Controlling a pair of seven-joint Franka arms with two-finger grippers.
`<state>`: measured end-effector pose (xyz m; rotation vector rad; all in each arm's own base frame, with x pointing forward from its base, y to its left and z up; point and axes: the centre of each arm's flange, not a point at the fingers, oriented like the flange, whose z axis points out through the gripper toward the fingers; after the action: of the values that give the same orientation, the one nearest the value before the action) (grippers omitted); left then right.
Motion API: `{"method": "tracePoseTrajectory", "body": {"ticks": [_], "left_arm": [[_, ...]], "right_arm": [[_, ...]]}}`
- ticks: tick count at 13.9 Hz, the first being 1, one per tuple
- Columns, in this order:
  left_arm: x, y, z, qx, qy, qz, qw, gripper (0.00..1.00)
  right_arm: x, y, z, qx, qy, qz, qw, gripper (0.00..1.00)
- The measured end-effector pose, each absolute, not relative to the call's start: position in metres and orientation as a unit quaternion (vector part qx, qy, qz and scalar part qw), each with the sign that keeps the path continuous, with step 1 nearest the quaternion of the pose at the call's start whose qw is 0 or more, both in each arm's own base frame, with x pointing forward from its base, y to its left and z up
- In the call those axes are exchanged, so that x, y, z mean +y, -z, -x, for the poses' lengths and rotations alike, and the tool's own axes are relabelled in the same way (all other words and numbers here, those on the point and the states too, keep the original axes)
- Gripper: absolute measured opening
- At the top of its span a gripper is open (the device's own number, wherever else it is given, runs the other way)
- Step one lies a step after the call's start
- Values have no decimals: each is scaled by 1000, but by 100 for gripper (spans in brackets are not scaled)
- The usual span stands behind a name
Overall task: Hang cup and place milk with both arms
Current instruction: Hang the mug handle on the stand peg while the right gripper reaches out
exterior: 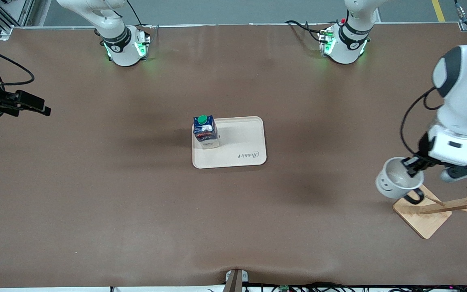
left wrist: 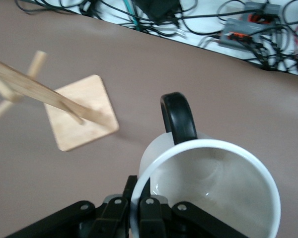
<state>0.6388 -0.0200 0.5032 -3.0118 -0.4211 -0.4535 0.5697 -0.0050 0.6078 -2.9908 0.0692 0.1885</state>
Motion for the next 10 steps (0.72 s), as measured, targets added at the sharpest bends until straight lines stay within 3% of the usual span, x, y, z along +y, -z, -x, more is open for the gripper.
{"method": "tracePoseTrajectory", "body": {"ticks": [5, 10], "left_arm": [[68, -487, -634, -57, 146, 987, 44, 5], [117, -491, -628, 3, 163, 987, 9, 5]], "right_arm": [[59, -581, -578, -28, -90, 992, 79, 100], [101, -542, -608, -63, -62, 993, 77, 100]]}}
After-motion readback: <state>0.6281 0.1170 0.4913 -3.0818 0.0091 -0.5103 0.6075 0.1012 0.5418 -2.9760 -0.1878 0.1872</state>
